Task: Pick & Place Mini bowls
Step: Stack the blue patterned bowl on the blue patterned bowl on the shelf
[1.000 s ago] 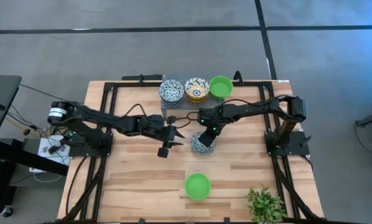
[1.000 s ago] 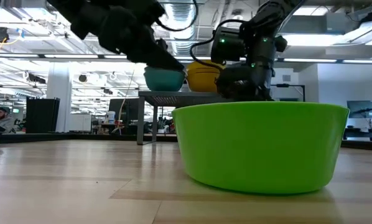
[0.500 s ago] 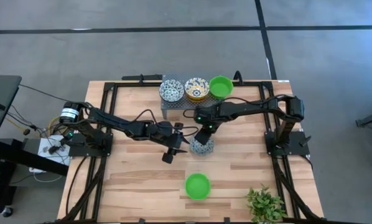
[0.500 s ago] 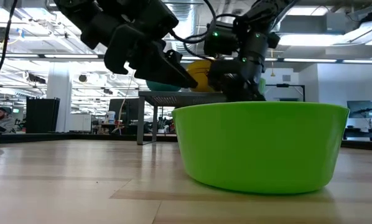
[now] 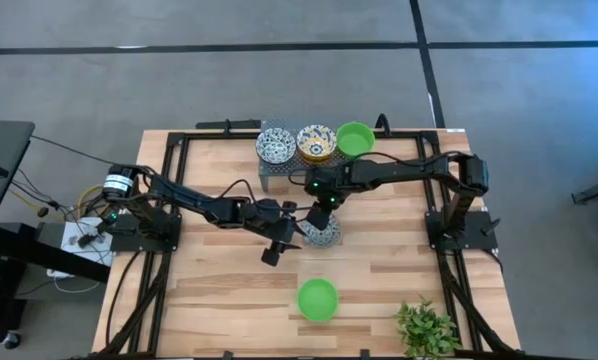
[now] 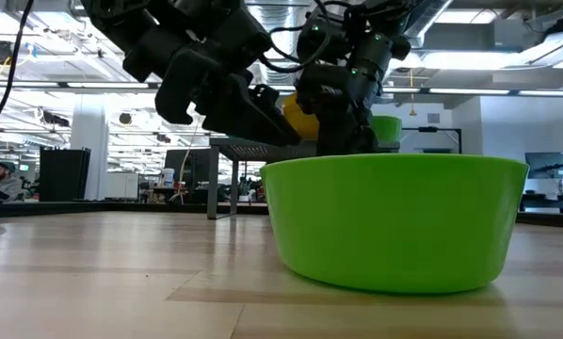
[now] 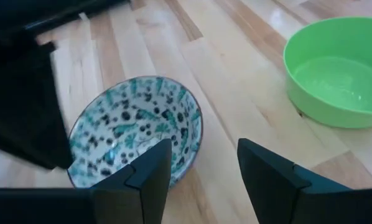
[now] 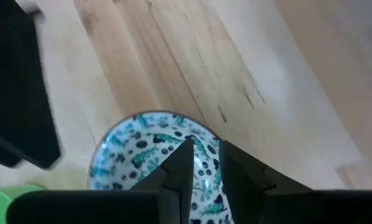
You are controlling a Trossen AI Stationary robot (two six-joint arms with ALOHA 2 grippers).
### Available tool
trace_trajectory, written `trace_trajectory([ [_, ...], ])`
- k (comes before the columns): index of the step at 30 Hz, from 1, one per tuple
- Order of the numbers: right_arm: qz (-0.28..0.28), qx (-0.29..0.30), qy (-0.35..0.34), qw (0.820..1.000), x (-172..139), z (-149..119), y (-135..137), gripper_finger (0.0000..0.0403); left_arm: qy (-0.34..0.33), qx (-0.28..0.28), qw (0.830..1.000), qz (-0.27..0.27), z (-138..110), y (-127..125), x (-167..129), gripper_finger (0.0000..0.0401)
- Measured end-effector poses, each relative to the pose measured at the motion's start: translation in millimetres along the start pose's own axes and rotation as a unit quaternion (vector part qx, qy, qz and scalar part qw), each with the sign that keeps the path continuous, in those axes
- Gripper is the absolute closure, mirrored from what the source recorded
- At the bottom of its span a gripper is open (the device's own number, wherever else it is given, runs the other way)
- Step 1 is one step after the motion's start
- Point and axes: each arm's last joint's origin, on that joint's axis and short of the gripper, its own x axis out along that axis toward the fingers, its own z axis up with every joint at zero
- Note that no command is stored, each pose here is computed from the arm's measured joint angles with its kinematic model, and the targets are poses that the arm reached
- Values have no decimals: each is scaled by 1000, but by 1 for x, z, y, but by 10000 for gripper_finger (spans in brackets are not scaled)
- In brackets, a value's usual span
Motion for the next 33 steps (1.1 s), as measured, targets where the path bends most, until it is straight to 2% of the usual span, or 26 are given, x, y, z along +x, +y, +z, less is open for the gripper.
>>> trace_trajectory([
  [4, 4, -2, 0, 1000, -8, 7, 4, 329, -8, 2, 1000, 0, 1, -1, 2, 215],
  [7, 12, -27, 24, 999, -22, 12, 9, 329, -23, 4, 1000, -1, 3, 0, 2, 215],
  [11, -29, -45, 61, 997, -50, 11, 17, 330, -27, 3, 1000, -1, 4, 0, 2, 215],
  [14, -64, -66, 34, 995, -81, 6, 26, 330, -26, 3, 1000, -1, 4, 0, 2, 215],
  [21, -57, -118, -59, 990, -143, -25, 49, 330, -23, 1, 1000, 1, 1, 2, 4, 215],
  [25, -33, -139, -85, 986, -144, -50, 51, 331, -6, 1, 1000, -4, -8, 0, 13, 215],
  [28, -16, -132, -103, 986, -137, -66, 49, 331, 4, 25, 1000, -9, -16, -2, 21, 215],
  [33, 1, -131, -121, 984, -126, -82, 46, 331, -15, 46, 999, 5, -19, 1, 29, 215],
])
